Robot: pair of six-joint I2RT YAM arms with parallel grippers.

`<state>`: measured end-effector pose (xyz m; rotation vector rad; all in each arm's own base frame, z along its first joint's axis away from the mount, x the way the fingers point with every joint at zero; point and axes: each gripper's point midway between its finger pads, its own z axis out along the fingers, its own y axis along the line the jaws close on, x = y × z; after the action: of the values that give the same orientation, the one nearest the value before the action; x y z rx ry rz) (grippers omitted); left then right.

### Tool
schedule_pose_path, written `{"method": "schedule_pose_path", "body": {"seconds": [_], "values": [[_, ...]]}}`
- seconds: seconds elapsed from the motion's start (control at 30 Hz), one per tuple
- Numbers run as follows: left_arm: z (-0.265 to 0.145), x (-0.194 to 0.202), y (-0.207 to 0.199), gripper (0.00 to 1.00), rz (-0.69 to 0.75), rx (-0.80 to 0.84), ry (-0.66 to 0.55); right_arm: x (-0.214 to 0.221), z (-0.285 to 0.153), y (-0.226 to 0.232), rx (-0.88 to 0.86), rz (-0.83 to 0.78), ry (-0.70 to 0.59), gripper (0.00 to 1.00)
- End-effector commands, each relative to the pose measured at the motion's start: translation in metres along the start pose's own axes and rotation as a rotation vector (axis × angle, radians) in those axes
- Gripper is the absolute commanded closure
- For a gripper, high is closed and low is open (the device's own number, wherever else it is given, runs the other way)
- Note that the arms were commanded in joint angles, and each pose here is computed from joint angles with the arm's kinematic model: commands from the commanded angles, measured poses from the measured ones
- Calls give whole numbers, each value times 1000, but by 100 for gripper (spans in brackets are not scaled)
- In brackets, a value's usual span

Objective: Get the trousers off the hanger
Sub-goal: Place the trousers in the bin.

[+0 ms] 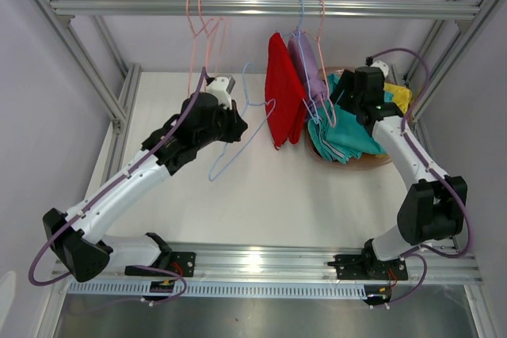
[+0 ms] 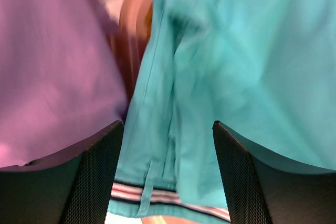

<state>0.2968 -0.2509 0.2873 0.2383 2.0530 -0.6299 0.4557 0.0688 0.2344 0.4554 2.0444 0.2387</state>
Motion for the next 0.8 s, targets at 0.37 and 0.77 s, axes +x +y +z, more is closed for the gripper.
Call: {"method": "schedule_pose_path", "body": {"seconds": [0.37, 0.77], "values": [[-1, -14, -14, 100, 64, 6, -39, 181, 43, -41, 133, -61, 414, 27], [-8, -21, -16, 99, 107, 4, -55, 74, -5, -14, 47, -62, 242, 21]]}}
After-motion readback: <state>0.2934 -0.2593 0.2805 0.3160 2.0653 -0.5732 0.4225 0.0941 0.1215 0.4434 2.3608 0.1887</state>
